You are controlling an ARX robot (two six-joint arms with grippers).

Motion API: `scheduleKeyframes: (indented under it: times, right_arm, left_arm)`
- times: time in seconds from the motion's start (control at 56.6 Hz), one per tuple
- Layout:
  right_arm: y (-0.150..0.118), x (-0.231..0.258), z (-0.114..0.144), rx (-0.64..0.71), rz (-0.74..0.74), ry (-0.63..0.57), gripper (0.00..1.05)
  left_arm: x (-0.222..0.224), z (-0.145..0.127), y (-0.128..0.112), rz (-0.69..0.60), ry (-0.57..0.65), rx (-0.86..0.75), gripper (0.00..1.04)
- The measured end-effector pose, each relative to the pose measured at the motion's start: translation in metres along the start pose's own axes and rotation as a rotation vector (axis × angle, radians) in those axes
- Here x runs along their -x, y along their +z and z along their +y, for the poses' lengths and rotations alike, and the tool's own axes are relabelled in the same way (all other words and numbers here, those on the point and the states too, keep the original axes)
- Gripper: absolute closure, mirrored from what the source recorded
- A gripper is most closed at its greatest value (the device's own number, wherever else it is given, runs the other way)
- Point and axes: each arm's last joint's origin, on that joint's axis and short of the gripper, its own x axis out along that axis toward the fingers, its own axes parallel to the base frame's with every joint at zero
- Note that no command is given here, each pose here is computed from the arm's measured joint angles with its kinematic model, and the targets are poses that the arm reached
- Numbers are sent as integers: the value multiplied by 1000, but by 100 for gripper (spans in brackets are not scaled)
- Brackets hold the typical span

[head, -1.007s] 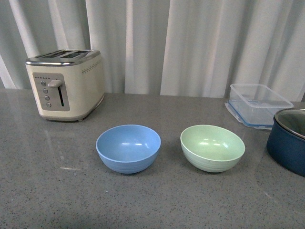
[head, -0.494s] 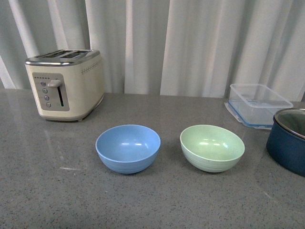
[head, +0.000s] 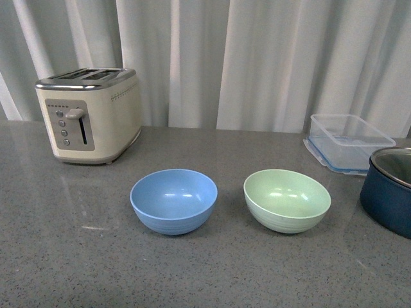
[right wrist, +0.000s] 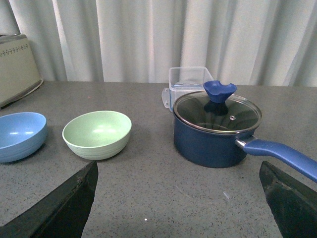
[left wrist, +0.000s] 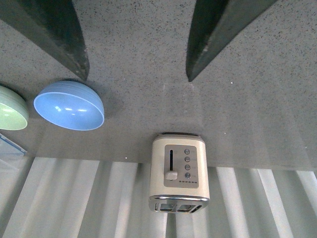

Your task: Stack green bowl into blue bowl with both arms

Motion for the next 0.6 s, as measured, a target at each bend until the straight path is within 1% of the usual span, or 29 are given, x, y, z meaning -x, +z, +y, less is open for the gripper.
scheduleKeyframes:
  times: [0.035,0.071,0.088,0.124,0.177,0.247,0.512,0.6]
  right_arm:
    - [0,0,0,0,0,0,10]
    - [0,0,0,0,0,0,10]
    - [0,0,0,0,0,0,10]
    - [0,0,0,0,0,0,10]
    - [0,0,0,0,0,0,10]
    - [0,0,0,0,0,0,10]
    - [0,0,0,2,2,1,10]
    - [2,-1,0,46,163,59,10]
  left_arm:
    - [0,0,0,0,0,0,36]
    - [0,0,0,0,0,0,27]
    - [0,0,0,0,0,0,26]
    - [0,0,0,0,0,0,19]
    - [0,0,0,0,0,-1,5]
    - [0,0,0,0,0,-2,8]
    - [0,0,0,0,0,-2,7]
    - [0,0,0,0,0,-2,7]
